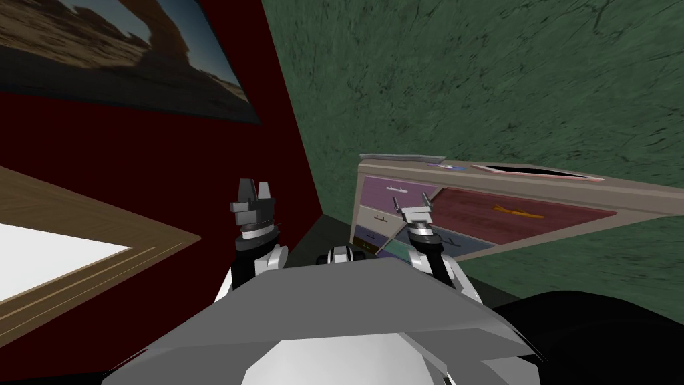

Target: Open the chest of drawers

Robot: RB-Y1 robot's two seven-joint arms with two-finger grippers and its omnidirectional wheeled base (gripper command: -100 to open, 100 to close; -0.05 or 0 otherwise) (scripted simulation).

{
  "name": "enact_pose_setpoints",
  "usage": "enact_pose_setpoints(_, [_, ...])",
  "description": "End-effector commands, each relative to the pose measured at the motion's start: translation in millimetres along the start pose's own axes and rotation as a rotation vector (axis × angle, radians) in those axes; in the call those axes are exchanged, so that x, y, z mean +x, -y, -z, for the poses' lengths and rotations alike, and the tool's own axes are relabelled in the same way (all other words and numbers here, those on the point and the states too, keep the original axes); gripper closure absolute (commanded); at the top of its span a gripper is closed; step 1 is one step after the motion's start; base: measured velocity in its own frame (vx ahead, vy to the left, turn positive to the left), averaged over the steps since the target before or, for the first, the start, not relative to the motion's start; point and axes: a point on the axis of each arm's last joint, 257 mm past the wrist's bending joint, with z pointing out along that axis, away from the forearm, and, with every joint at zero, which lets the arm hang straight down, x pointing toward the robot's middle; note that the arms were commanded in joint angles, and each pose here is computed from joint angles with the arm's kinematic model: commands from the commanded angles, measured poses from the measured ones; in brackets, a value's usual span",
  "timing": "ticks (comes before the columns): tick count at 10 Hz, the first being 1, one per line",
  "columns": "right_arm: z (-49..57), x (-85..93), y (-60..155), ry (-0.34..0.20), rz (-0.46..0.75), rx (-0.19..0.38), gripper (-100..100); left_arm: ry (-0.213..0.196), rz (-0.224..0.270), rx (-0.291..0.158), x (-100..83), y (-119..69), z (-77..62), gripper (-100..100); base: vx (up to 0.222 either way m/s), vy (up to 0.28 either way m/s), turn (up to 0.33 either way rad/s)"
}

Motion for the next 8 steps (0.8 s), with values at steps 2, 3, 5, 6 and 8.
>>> enact_pose_setpoints(2, [8.8, 9.0, 6.5, -0.034, 0.097, 0.043, -100, 0.0, 0.0, 0.0, 0.0, 0.0, 0.0, 0, 0.043, 0.07, -0.057])
enact_pose_setpoints(3, [11.3, 11.2, 8.0, -0.044, 0.112, 0.059, -100, 0.0, 0.0, 0.0, 0.0, 0.0, 0.0, 0, 0.027, 0.068, -0.045])
enact_pose_setpoints(5, [15.8, 14.7, 10.3, -0.064, 0.126, 0.091, -100, 0.0, 0.0, 0.0, 0.0, 0.0, 0.0, 0, 0.02, 0.047, -0.029])
enact_pose_setpoints(6, [14.8, 13.6, 9.6, -0.058, 0.121, 0.081, -100, 0.0, 0.0, 0.0, 0.0, 0.0, 0.0, 0, 0.005, 0.017, -0.004])
enact_pose_setpoints(8, [4.2, 15.7, 14.5, -0.077, 0.153, 0.112, -100, 0.0, 0.0, 0.0, 0.0, 0.0, -0.1, 0, -0.049, -0.042, 0.223])
